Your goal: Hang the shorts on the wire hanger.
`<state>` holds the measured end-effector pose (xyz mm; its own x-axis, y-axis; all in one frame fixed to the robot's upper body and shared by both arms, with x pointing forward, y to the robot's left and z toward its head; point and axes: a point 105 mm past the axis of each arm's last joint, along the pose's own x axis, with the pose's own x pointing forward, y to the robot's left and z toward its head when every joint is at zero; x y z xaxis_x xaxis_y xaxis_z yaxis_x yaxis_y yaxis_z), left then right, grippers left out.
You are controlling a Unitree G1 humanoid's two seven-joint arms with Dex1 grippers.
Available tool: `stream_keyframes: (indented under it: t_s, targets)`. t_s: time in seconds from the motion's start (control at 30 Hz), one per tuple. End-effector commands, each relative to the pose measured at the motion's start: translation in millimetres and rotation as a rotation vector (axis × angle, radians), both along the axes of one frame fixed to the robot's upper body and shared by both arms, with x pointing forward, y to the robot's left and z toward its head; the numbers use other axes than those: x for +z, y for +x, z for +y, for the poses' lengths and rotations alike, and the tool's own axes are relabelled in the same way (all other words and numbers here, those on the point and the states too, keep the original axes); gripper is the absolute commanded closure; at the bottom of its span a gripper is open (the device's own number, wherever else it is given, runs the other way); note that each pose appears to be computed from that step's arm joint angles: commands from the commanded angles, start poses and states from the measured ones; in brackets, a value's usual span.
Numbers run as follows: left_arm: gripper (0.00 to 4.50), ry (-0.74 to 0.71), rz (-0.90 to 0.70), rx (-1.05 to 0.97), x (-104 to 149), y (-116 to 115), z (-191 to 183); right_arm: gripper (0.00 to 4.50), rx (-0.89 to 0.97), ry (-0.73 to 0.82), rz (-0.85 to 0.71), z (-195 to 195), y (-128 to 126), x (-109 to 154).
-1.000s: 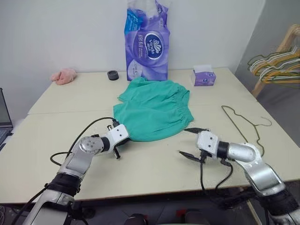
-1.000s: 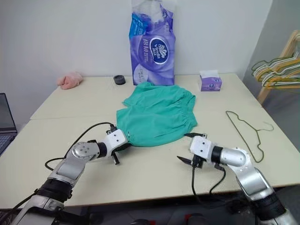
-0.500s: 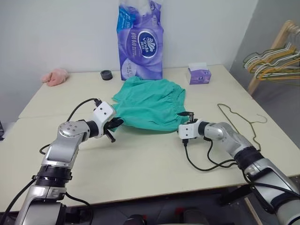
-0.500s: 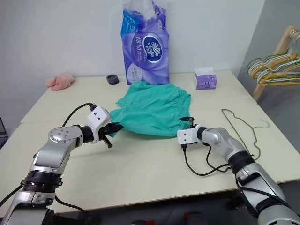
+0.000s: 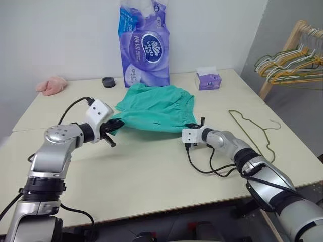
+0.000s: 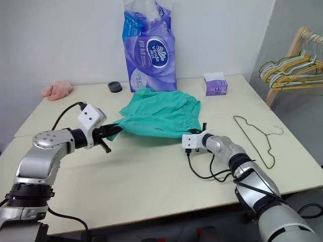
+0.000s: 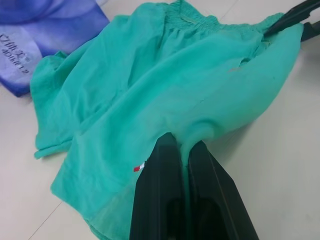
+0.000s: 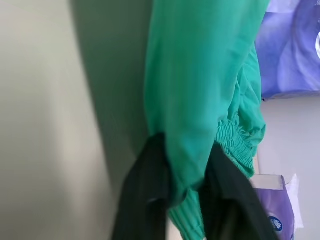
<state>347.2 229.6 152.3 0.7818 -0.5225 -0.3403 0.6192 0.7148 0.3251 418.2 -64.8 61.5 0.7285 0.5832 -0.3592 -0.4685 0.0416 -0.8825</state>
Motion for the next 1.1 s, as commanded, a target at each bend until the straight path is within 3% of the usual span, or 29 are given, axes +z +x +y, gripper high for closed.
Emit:
stream_keyframes:
  t_s: [0.03,0.13,0.23,0.37,0.43,0.57,0.77,1.03,1.1]
  targets:
    - [4.50,0.030,-0.021,-0.020,8.8,-6.8,9.3,4.49,0.037,0.045,-0.028,7.8,5.0,22.8]
    - [4.50,0.111,0.068,-0.120,-12.8,-26.6,6.7,4.49,0.091,0.040,0.008,6.6,0.4,27.4]
    - [4.50,0.185,0.247,-0.312,-44.5,-67.8,-3.4,4.49,0.201,0.024,0.088,5.7,-15.0,30.5]
    - [4.50,0.232,0.379,-0.397,-65.7,-96.9,-2.8,4.49,0.349,-0.015,0.194,7.2,-47.0,28.4]
    - [4.50,0.229,0.482,-0.454,-76.8,-118.9,-3.7,4.49,0.439,-0.045,0.251,8.0,-74.5,28.1]
    - [4.50,0.230,0.604,-0.561,-80.1,-151.9,-4.1,4.49,0.525,-0.115,0.345,4.0,-115.2,25.3]
    - [4.50,0.216,0.646,-0.592,-79.8,-163.7,-3.2,4.49,0.544,-0.204,0.493,-11.4,-152.0,17.1]
    - [4.50,0.128,0.698,-0.602,-86.6,-175.2,-18.1,4.49,0.536,-0.241,0.586,-19.0,-162.8,12.4]
    - [4.03,0.107,0.706,-0.591,-85.7,-175.0,-20.9,4.09,0.541,-0.267,0.586,-22.4,-163.9,14.0]
